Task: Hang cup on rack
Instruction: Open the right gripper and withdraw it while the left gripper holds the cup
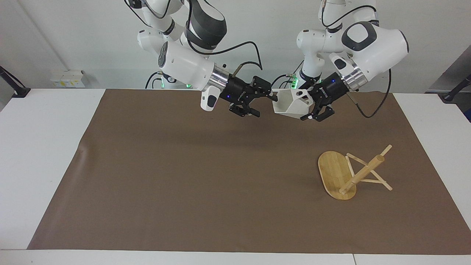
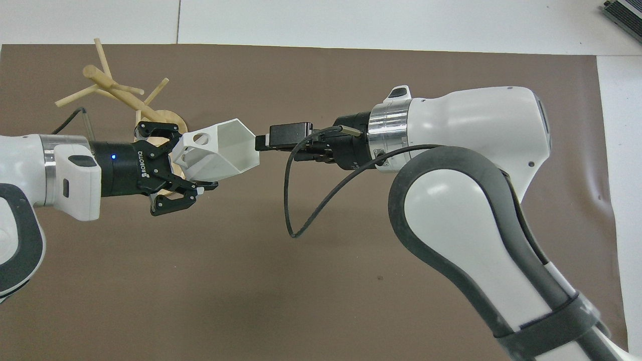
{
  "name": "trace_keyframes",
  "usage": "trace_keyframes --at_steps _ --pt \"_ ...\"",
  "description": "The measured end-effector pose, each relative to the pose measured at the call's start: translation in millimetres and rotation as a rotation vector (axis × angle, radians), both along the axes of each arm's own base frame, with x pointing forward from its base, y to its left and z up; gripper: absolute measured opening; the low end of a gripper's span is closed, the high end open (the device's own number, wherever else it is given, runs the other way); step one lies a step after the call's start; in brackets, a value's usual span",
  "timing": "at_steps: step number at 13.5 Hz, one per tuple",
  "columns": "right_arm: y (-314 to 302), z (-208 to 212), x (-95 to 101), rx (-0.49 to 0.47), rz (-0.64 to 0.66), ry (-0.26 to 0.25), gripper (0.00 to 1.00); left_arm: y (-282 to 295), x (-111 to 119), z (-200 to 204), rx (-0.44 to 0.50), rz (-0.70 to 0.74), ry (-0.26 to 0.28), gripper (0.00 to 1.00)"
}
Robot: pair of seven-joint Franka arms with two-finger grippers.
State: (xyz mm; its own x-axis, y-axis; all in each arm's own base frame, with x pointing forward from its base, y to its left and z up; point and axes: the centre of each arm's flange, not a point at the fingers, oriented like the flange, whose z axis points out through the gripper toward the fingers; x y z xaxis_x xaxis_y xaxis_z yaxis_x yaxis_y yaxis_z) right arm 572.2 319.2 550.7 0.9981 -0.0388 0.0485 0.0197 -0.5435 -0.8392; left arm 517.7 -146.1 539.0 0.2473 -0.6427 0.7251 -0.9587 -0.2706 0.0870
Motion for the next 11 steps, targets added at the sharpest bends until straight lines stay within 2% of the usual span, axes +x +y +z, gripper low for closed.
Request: trace_keyframes --at_steps 2,3,6,7,9,11 --pt "-7.7 3.2 2.7 -0.034 -0.005 -0.03 1.0 11.2 4.8 -4.0 0.016 0.077 0.007 0.7" --pt "-15.4 5.1 4.9 -0.093 0.002 -0.071 1.0 15.0 6.5 -6.4 0.037 0.116 0.014 0.7" --pt "-53.4 16.2 14.0 -0.356 0.03 -0.229 1.0 20.3 10.2 -11.7 0.066 0.23 0.026 0.7" --pt "-66.7 21.3 16.2 -0.407 0.024 -0.258 1.0 22.1 11.0 -15.7 0.077 0.271 0.024 0.7" --pt "-100.7 26.0 21.9 -0.463 -0.011 -0.269 1.0 23.2 10.6 -24.0 0.116 0.346 0.052 0.7" --pt "-153.3 22.6 34.6 -0.488 -0.084 -0.239 1.0 18.8 10.6 -24.4 0.154 0.402 0.061 0.7"
